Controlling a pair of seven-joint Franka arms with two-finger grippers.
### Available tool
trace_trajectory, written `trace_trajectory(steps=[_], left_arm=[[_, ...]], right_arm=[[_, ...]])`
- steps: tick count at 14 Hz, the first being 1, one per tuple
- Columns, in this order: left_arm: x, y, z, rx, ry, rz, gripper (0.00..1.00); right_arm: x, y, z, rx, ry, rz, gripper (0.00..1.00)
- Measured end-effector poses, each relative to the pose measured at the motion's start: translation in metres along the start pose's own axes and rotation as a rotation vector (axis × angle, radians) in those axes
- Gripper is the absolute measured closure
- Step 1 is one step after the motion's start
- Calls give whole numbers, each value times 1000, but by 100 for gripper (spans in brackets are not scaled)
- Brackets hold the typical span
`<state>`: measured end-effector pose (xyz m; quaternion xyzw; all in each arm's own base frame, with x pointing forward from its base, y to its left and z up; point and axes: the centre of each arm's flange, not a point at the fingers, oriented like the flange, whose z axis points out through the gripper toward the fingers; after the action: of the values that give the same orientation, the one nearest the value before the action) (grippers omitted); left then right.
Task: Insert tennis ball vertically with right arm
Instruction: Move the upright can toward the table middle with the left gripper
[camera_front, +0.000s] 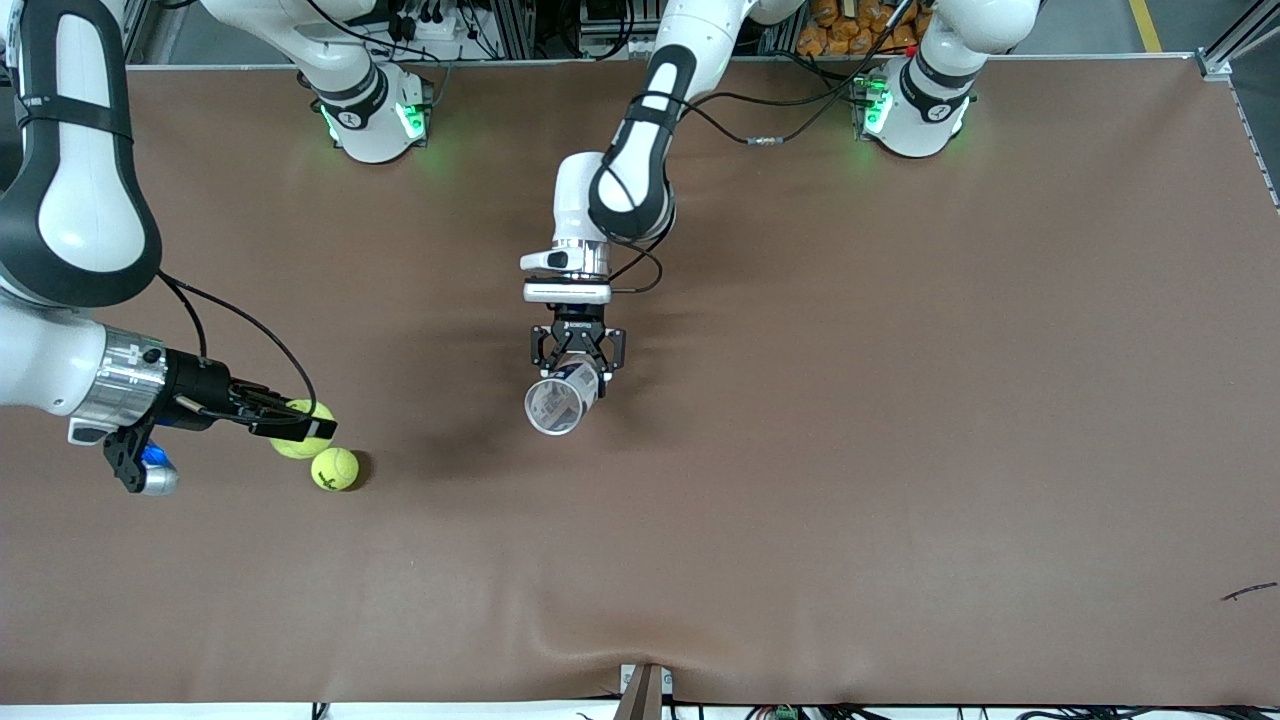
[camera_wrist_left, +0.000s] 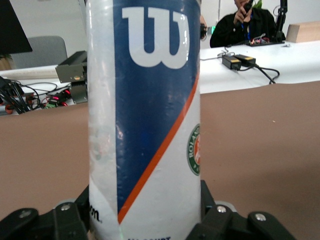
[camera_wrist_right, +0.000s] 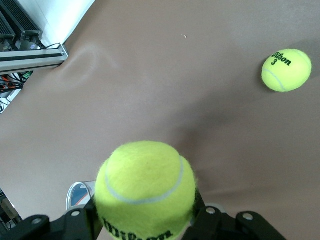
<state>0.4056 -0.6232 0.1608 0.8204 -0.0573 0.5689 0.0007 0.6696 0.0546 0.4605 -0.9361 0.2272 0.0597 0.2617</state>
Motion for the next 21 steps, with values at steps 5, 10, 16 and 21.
trace_trajectory(steps=[5,10,16,21], left_arm=[[-8,-1,0,16,70,-34,20],[-11,4,-3,26,93,-55,20],[-46,-4,0,18,168,-19,19],[-56,-4,-1,6,214,-49,19]], right_arm=[[2,-2,-2,10,29,-2,33],[2,-3,-1,10,29,-4,33],[2,-3,-1,10,30,-4,33],[2,-4,-1,10,30,-4,33]])
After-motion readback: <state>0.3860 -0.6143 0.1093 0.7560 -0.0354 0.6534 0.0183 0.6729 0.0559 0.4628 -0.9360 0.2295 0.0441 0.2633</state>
